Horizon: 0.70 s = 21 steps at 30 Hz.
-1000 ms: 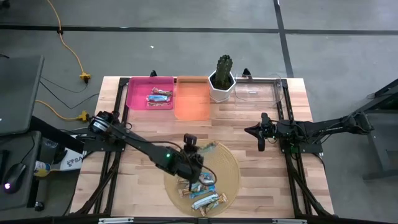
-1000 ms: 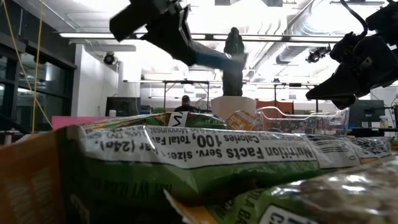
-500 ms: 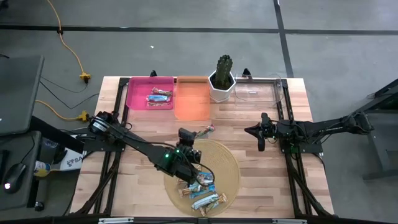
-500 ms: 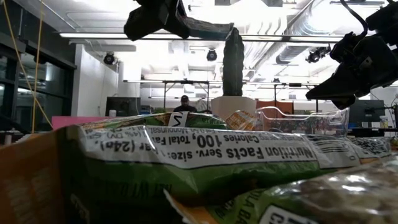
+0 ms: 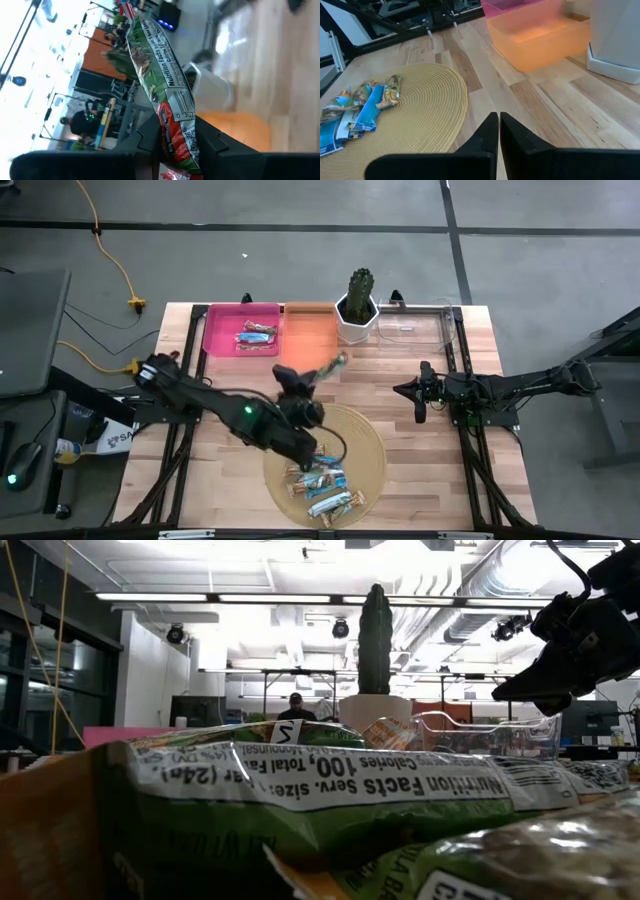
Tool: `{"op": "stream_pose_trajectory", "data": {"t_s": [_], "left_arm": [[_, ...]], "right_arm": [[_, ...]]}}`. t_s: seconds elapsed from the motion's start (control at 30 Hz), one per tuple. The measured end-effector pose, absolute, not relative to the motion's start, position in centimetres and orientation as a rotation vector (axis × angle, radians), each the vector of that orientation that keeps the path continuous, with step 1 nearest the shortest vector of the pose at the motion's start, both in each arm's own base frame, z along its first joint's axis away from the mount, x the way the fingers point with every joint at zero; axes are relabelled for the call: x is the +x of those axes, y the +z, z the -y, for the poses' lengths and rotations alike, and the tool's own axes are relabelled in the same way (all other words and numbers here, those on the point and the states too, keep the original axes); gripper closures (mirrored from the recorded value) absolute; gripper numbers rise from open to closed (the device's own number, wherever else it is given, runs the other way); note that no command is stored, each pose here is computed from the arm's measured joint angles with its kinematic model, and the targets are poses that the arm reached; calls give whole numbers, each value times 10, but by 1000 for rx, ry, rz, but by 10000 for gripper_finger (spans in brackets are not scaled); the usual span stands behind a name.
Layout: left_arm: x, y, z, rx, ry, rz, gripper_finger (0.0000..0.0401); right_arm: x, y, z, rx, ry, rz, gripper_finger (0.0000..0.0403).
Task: Pick and place Granola Bars by type
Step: Put the red granola bar into the pink bin
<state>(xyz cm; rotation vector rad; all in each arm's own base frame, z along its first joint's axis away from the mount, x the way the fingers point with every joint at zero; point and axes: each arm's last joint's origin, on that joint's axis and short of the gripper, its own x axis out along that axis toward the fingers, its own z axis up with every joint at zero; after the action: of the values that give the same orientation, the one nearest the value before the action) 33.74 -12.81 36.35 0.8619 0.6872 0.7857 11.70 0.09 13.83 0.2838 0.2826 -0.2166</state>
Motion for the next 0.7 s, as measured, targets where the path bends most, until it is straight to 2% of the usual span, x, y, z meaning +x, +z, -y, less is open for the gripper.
{"op": "stream_pose_trajectory", "data": {"t_s": [0.13,0.37,0.7], "left_arm": [[315,408,111,787,824,-631,330],[252,477,68,591,887,-505,330],[143,528,-8,322,1020,-365,330]], "right_arm": [[117,139,-1,284,-217,-279,402],[117,138,-1,285,-217,-281,402],[117,139,-1,286,-217,-279,402]]}}
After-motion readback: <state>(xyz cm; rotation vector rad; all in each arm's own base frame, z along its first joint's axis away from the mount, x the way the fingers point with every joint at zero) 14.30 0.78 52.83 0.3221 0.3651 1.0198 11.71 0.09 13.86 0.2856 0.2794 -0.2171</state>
